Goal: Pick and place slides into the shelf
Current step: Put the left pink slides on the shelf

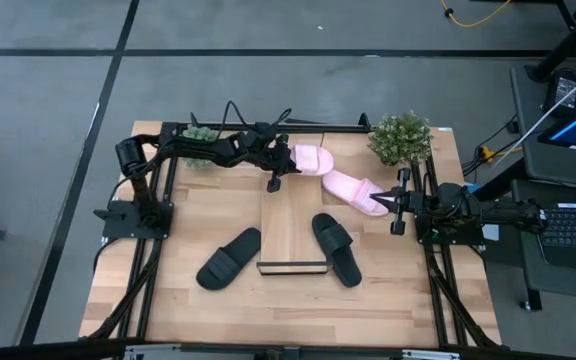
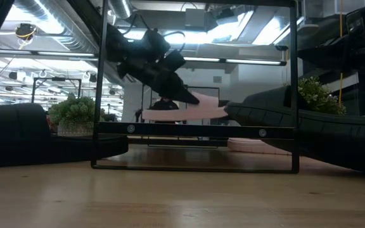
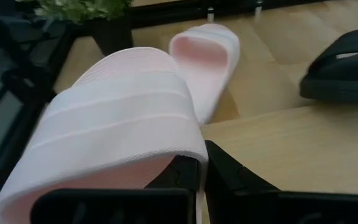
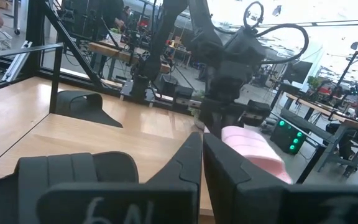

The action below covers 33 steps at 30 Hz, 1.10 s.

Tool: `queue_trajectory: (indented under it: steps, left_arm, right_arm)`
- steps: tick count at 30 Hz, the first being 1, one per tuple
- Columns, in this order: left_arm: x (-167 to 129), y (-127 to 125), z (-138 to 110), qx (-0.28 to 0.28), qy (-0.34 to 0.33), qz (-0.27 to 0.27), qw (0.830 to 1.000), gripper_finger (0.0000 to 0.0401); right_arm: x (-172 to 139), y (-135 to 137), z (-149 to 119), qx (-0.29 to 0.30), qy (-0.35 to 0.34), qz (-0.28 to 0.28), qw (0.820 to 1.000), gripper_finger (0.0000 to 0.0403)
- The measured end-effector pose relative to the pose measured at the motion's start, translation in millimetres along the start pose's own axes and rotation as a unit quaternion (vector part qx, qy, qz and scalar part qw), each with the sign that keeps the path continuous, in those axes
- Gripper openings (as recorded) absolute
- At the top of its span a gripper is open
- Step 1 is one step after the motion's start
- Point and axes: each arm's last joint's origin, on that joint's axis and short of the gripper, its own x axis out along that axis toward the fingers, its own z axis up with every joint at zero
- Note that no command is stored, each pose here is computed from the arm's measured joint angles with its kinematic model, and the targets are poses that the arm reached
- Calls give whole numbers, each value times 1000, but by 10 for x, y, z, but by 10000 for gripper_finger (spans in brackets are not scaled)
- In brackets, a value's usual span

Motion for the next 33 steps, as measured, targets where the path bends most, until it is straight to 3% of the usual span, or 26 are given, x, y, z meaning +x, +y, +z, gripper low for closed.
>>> queue_trajectory:
  steps: [33]
  left_arm:
    - [25, 91, -134, -5, 11, -5, 1000, 2]
  right_arm:
    - [0, 0, 0, 1, 0, 0, 1000, 19]
